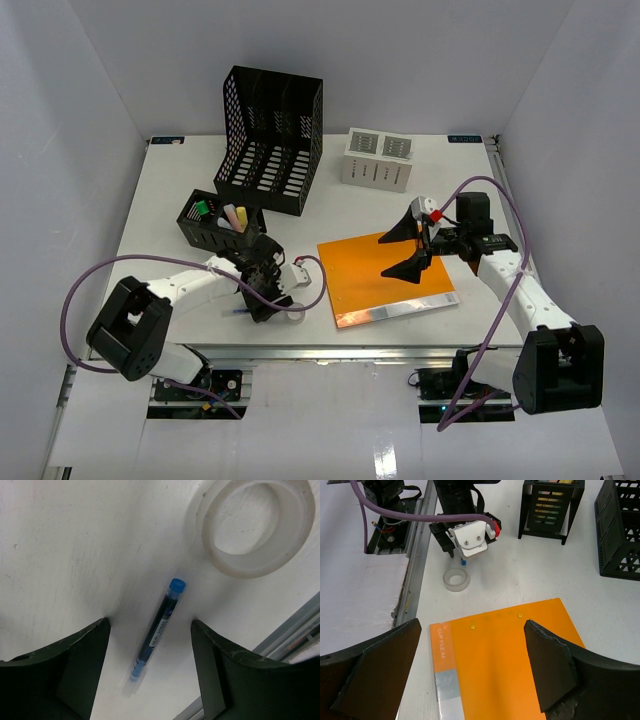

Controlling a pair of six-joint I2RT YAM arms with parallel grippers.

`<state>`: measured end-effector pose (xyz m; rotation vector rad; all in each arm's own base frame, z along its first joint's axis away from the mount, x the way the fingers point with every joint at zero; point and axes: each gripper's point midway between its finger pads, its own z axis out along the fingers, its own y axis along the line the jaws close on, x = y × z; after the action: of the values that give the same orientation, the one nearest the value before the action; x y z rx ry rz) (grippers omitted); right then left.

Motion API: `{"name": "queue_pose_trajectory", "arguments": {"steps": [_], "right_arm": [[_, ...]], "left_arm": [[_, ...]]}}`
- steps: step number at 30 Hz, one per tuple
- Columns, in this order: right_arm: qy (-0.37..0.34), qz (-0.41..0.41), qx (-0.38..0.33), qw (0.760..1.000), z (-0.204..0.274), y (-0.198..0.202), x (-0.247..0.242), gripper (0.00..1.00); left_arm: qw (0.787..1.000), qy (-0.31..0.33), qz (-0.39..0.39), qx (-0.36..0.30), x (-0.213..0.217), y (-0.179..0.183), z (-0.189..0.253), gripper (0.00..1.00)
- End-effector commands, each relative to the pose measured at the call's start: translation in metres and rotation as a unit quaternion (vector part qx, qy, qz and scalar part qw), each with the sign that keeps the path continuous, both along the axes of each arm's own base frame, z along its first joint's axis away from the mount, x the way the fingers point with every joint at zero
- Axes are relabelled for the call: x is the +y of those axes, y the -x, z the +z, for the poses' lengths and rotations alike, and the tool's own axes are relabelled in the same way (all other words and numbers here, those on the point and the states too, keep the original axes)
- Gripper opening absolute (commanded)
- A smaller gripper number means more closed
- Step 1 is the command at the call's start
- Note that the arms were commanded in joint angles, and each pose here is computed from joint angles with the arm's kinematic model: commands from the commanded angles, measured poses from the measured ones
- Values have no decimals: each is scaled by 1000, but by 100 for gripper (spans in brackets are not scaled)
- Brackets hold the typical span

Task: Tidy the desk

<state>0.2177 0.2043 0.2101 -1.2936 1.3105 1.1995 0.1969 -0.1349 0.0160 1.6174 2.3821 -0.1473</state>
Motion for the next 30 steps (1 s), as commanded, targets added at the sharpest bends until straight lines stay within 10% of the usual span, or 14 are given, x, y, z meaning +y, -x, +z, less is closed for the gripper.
{"name": "queue_pose_trajectory", "arguments": {"steps": [1, 30], "right_arm": [[-14, 5, -27, 1000, 12, 4, -3, 90], [-5, -12, -32, 999, 8, 1, -11, 90]], "left_arm": [[1000, -27, 9, 3, 7, -3, -14, 74], [993, -53, 79, -64, 14, -33, -8, 3]]}}
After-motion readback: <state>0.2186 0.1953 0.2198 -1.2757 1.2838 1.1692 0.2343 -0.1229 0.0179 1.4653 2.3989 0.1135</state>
